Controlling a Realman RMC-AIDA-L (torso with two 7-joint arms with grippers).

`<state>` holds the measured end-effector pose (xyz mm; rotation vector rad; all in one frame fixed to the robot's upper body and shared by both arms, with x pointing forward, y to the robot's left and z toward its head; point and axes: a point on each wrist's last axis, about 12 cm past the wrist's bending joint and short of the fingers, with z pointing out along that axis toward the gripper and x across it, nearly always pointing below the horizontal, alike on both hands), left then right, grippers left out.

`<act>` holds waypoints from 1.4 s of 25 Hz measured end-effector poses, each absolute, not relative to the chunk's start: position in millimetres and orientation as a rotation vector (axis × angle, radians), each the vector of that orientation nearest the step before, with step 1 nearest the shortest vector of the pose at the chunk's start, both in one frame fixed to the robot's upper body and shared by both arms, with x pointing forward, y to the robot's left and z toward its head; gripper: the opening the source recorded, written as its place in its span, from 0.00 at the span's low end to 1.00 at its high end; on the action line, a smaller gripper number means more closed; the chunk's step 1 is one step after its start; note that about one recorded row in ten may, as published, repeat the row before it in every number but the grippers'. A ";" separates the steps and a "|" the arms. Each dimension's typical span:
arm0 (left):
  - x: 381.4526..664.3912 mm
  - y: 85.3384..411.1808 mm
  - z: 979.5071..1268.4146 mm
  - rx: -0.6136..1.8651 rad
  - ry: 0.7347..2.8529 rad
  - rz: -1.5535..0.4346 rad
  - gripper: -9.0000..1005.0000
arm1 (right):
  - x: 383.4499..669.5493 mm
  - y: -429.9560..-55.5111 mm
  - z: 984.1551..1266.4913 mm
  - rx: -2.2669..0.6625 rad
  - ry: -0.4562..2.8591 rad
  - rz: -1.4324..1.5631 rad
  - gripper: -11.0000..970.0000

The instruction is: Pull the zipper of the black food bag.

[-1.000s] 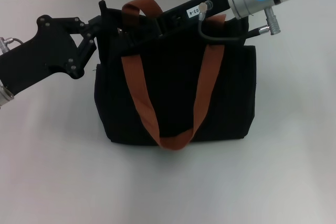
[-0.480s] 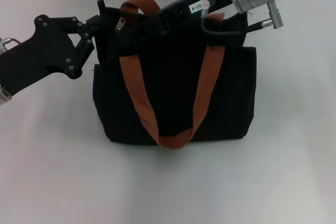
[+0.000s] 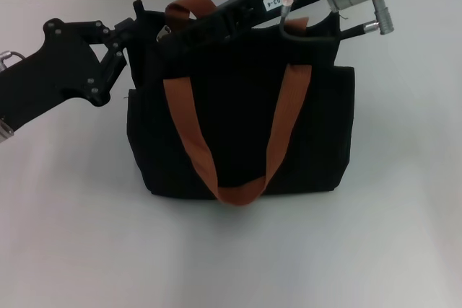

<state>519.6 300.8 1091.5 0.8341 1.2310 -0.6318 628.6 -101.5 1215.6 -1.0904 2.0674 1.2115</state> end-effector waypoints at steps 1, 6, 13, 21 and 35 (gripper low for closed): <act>519.5 300.8 1091.7 0.834 1.230 -0.633 0.04 | 628.4 -101.4 1215.5 -1.090 2.066 1.214 0.44; 519.4 301.0 1091.9 0.831 1.228 -0.632 0.04 | 628.1 -99.7 1215.5 -1.090 2.056 1.217 0.44; 519.6 301.5 1091.2 0.820 1.233 -0.627 0.04 | 630.5 -111.1 1222.2 -1.037 2.012 1.228 0.44; 519.5 300.9 1091.3 0.820 1.230 -0.628 0.04 | 637.0 -118.9 1228.6 -0.976 2.032 1.213 0.44; 519.7 300.6 1092.1 0.814 1.224 -0.630 0.04 | 636.4 -104.3 1219.8 -0.943 2.110 1.270 0.44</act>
